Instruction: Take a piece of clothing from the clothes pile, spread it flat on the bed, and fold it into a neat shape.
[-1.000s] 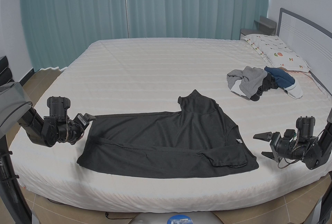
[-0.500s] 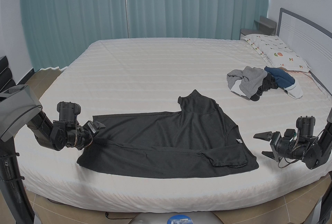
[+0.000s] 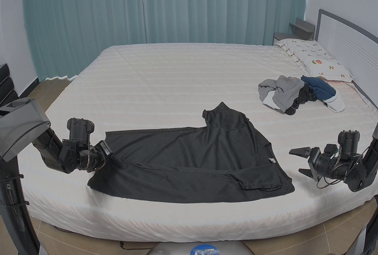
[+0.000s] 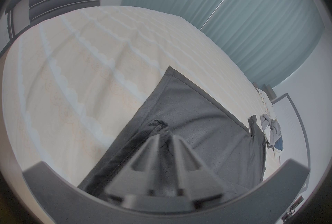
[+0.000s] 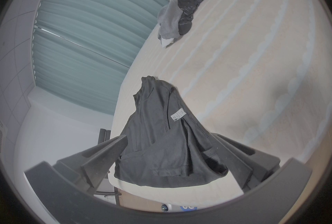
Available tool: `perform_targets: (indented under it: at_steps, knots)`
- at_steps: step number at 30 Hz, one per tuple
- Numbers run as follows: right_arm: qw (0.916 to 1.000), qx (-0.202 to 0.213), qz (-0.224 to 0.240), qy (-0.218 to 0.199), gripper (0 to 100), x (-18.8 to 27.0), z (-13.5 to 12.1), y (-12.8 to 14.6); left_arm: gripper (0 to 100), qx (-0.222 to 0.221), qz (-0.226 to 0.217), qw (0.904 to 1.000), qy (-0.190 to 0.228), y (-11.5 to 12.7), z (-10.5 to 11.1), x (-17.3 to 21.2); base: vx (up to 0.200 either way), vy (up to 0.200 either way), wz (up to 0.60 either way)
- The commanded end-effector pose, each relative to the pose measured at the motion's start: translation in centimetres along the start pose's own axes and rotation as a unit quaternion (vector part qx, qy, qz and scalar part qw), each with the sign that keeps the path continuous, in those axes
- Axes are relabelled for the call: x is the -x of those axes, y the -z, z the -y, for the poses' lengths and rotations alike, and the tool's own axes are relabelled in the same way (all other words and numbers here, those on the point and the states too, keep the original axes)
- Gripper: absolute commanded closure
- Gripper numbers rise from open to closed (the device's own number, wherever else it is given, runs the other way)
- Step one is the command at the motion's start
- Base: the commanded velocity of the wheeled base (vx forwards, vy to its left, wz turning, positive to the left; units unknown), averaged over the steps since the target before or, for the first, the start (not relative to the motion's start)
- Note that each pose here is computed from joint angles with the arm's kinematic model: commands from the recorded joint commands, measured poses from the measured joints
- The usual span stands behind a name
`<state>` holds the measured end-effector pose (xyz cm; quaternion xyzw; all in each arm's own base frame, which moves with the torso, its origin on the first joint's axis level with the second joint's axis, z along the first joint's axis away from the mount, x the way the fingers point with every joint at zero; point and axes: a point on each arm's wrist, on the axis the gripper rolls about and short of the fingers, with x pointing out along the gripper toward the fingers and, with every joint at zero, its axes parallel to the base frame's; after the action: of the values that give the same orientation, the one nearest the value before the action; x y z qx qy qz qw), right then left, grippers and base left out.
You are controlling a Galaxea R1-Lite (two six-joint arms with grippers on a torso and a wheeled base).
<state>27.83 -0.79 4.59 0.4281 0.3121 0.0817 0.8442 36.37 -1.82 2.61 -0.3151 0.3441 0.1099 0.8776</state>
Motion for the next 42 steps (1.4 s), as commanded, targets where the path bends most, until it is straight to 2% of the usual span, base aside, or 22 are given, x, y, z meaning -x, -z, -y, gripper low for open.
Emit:
perform_targets:
  at_steps: [1,3,8,10,15,21,30,31,42]
  knots:
    - [0.9998,0.018,-0.003,-0.012,0,-1.2,-0.7,-0.3,100,0.000,0.013,0.9999,-0.005,-0.3,0.1,0.7,0.000,0.000,0.00]
    - [0.9995,0.025,-0.014,-0.014,0,-2.2,-0.9,0.0,100,-0.003,0.016,0.9998,-0.005,-0.3,0.2,1.0,0.000,0.000,0.00]
    - [0.9959,0.074,-0.051,-0.013,0,-4.7,-1.6,0.7,100,-0.006,0.019,0.9998,-0.004,-0.4,0.2,1.5,0.000,0.000,0.00]
    - [0.9944,0.090,-0.056,0.006,0,-5.9,-1.5,1.1,100,-0.006,0.021,0.9997,-0.002,-0.5,0.3,1.8,0.000,0.000,0.00]
    - [0.9914,0.117,-0.058,0.012,0,-7.8,-1.2,1.3,100,-0.010,0.023,0.9997,-0.001,-0.6,0.4,2.2,0.000,0.000,0.00]
    - [0.9893,0.129,-0.065,0.015,0,-9.3,-0.8,1.4,100,-0.015,0.021,0.9997,-0.003,-0.4,0.2,2.3,0.000,0.000,0.00]
    - [0.9880,0.137,-0.069,0.020,0,-9.2,-0.4,1.6,100,-0.015,0.021,0.9996,-0.002,-0.5,0.3,2.4,0.000,0.000,0.00]
    - [0.9875,0.141,-0.068,0.020,100,-9.1,-0.3,1.5,100,-0.015,0.021,0.9996,-0.002,-0.5,0.3,2.4,0.000,0.000,0.00]
    - [0.9881,0.139,-0.058,0.030,100,-8.2,0.6,1.0,100,-0.015,0.022,0.9996,-0.002,-0.5,0.3,2.4,0.000,0.000,0.00]
